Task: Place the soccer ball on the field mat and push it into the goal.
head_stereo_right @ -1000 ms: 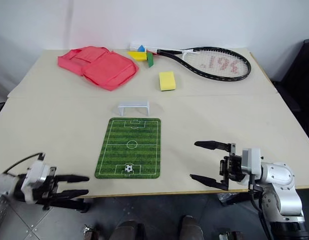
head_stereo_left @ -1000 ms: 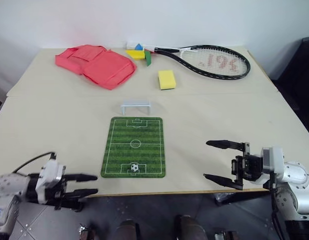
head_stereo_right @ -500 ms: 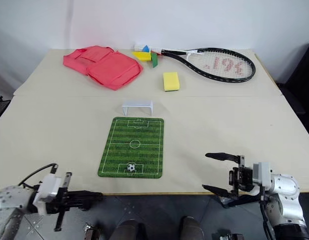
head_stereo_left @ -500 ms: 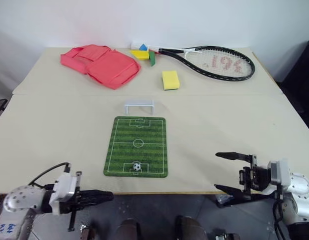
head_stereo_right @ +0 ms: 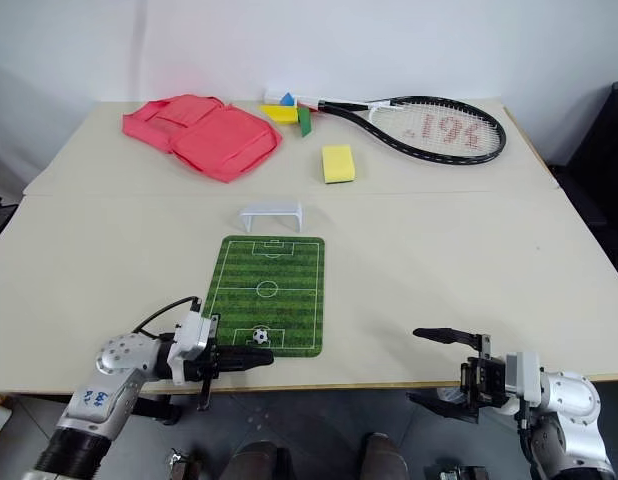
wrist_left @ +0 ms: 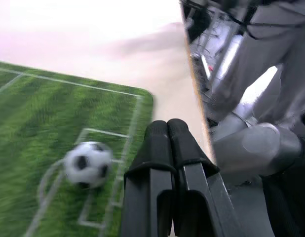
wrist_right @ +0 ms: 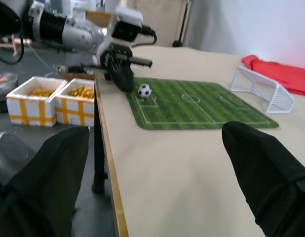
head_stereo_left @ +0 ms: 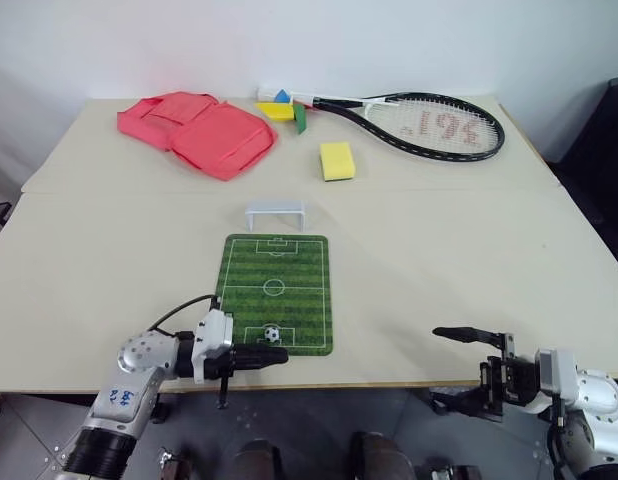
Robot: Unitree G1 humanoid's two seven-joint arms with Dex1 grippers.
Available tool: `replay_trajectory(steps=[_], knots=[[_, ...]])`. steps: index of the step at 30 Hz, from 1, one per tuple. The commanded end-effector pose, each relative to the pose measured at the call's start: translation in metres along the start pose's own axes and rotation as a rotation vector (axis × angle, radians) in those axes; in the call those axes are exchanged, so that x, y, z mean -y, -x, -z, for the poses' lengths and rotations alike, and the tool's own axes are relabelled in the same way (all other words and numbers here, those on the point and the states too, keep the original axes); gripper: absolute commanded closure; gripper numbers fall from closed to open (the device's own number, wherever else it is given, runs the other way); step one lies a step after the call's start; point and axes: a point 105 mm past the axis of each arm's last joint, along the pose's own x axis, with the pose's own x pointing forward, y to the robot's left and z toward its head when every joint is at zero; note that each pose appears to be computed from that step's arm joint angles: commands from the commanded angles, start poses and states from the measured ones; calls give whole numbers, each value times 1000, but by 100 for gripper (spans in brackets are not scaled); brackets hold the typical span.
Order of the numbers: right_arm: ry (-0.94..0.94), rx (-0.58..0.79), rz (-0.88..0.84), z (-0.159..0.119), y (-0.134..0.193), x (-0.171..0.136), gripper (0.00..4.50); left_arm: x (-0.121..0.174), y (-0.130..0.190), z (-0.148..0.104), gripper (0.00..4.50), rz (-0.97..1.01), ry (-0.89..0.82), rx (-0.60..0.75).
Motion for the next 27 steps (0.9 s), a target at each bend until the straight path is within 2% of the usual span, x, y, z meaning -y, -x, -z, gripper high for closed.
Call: replay_trajectory(steps=[1, 5, 8, 11, 14, 16, 21, 27], knots=[[51, 14, -28, -9, -3, -3, 0, -12, -4, 1, 447, -30, -22, -19], [69, 14, 14, -12, -9, 2, 0, -37, -6, 4, 447, -114, -70, -62], [98, 28, 87, -20, -20, 15, 0, -69, -12, -5, 447, -209, -114, -56], [113, 60, 198, -28, -28, 31, 0, -96, -16, -22, 447, -301, -160, 7], [126, 102, 326, -35, -35, 49, 0, -110, -20, -34, 447, -331, -185, 51], [130, 132, 381, -40, -42, 58, 0, -108, -18, -40, 447, -299, -209, 75], [131, 145, 396, -49, -52, 67, 0, -92, 18, -41, 447, -287, -244, 61], [132, 127, 380, -48, -54, 73, 0, -75, 81, -51, 447, -493, -144, 90]])
